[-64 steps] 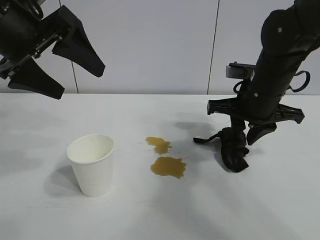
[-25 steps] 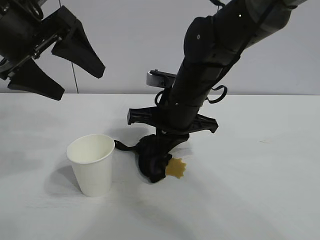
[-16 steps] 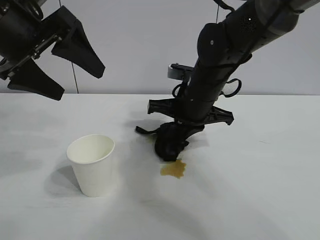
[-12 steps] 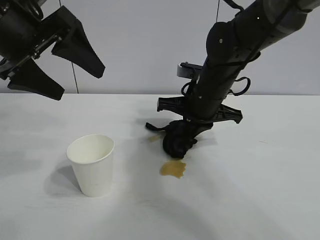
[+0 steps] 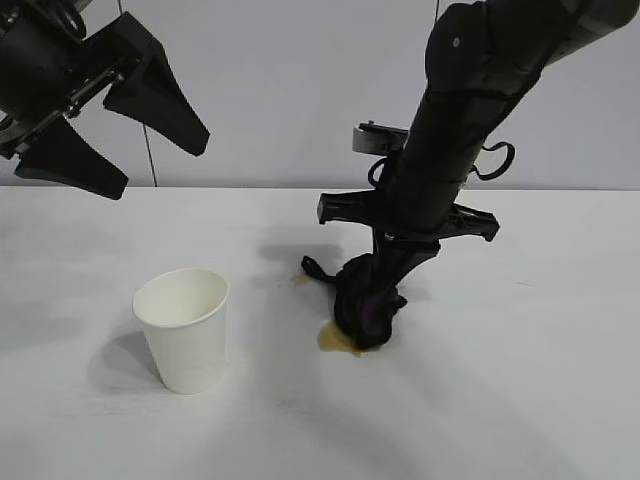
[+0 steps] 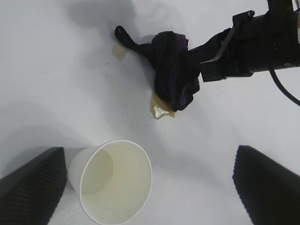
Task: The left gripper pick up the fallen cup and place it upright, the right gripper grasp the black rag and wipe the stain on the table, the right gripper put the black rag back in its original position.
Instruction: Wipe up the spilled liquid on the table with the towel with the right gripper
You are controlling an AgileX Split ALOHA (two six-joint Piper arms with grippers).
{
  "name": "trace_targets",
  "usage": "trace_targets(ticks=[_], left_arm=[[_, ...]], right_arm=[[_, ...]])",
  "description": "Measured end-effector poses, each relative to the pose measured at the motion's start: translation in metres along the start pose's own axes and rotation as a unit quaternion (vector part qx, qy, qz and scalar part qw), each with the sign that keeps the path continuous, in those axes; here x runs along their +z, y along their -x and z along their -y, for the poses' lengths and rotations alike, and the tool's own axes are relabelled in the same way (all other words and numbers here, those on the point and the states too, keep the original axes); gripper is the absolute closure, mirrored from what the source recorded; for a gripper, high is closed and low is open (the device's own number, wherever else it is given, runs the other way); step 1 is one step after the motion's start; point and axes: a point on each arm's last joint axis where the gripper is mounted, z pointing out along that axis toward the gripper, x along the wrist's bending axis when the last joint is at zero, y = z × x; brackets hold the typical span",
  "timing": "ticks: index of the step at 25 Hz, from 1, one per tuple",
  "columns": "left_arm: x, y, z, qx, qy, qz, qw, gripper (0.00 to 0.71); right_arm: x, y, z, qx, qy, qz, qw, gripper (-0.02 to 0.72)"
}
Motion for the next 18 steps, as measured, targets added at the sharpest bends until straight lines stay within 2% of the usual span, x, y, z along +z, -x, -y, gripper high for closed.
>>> trace_targets(ticks=[7, 13, 18], left_arm=[[0.000, 0.000, 0.000, 0.000, 0.000, 0.000, 1.000, 0.017], [0.000, 0.000, 0.000, 0.000, 0.001, -0.001, 1.000, 0.017], [0.000, 0.000, 0.000, 0.000, 0.002, -0.001, 1.000, 0.017]], right_arm=[[0.012, -0.007, -0.003, 0.014, 0.042, -0.003, 0.999, 0.663], [0.027, -0.012, -0.035, 0.024, 0.078, -0.010, 0.997, 0.663], [0.031, -0.005, -0.052, 0.055, 0.092, 0.004, 0.994, 0.663]])
